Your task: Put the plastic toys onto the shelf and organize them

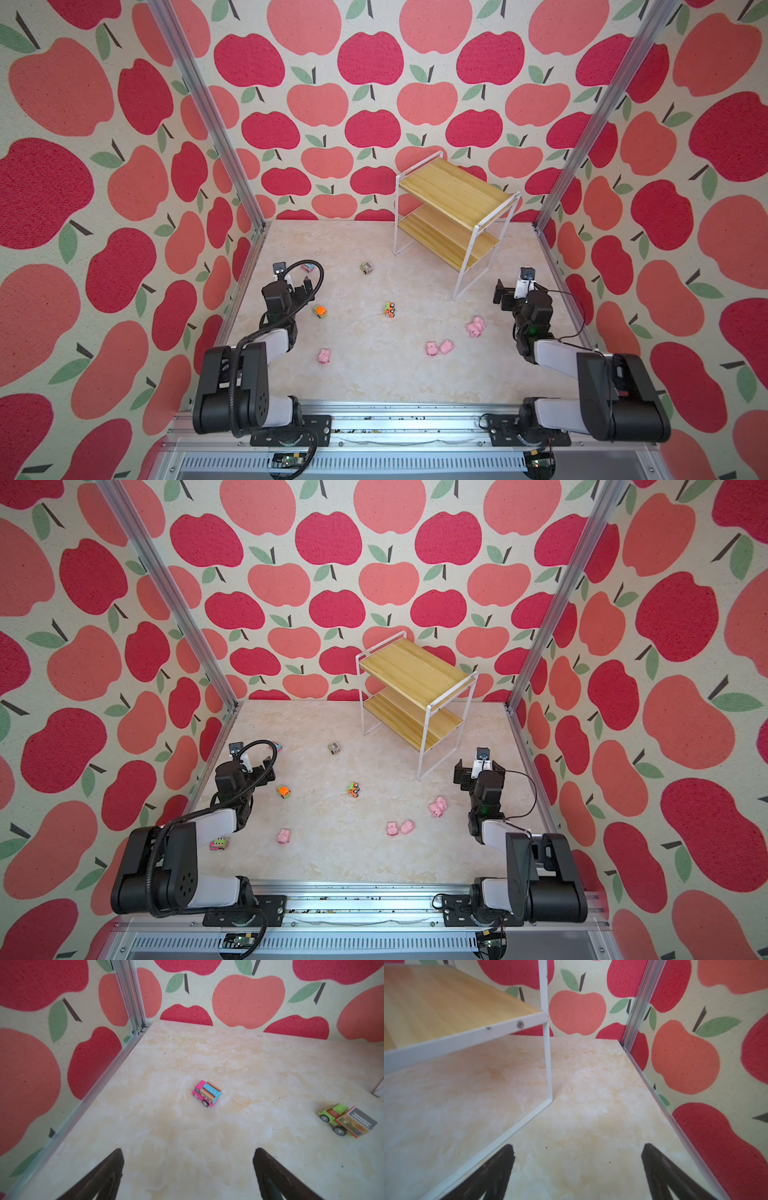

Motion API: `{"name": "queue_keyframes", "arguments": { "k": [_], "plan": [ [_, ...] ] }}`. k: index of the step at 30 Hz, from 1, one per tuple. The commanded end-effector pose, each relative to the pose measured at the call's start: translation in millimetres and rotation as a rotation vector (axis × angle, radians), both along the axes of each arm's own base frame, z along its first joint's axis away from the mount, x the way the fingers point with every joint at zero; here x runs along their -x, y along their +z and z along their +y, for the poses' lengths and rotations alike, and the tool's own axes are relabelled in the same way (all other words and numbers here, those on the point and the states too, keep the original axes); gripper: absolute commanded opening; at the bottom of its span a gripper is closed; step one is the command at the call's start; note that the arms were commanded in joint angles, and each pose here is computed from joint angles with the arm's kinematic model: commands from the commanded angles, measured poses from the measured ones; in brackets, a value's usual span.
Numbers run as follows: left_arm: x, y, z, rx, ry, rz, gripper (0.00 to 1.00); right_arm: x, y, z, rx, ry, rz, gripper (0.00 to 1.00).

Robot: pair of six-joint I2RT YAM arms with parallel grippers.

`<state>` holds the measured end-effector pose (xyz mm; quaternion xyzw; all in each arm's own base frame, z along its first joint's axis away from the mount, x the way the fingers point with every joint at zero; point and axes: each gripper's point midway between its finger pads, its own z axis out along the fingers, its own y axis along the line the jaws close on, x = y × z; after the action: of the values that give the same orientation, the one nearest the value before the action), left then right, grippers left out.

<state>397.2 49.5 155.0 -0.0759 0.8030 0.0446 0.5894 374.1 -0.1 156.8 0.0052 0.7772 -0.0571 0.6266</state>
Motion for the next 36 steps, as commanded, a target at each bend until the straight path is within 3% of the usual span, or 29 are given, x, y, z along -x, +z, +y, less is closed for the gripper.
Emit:
{"name": "queue_keyframes", "arguments": {
  "k": [1, 3, 7, 11, 15, 25, 36],
  "plan": [
    [-3, 30, -3, 0.074, 0.013, 0.013, 0.99, 9, 6, -12, -0.087, -0.092, 0.072, 0.99],
    [-9, 55, -18, 0.092, -0.043, -0.018, 0.99, 13, 20, -14, -0.126, -0.109, 0.067, 0.99],
    [-26, 100, -77, 0.13, -0.281, -0.132, 0.99, 19, 50, -8, -0.204, -0.073, 0.024, 0.99],
    [-45, 119, -149, 0.168, -0.543, -0.17, 1.0, 10, 71, 10, -0.224, 0.061, 0.0, 0.99],
    [-66, 127, -202, 0.216, -0.707, -0.205, 0.99, -1, 94, 21, -0.232, 0.13, -0.029, 0.98],
    [-130, 109, -280, 0.276, -0.887, -0.269, 0.88, -15, 142, 43, -0.236, 0.269, -0.094, 0.98],
    [-177, 83, -328, 0.261, -0.974, -0.3, 0.71, -19, 131, 51, -0.238, 0.307, -0.054, 0.96]
  ]
}}
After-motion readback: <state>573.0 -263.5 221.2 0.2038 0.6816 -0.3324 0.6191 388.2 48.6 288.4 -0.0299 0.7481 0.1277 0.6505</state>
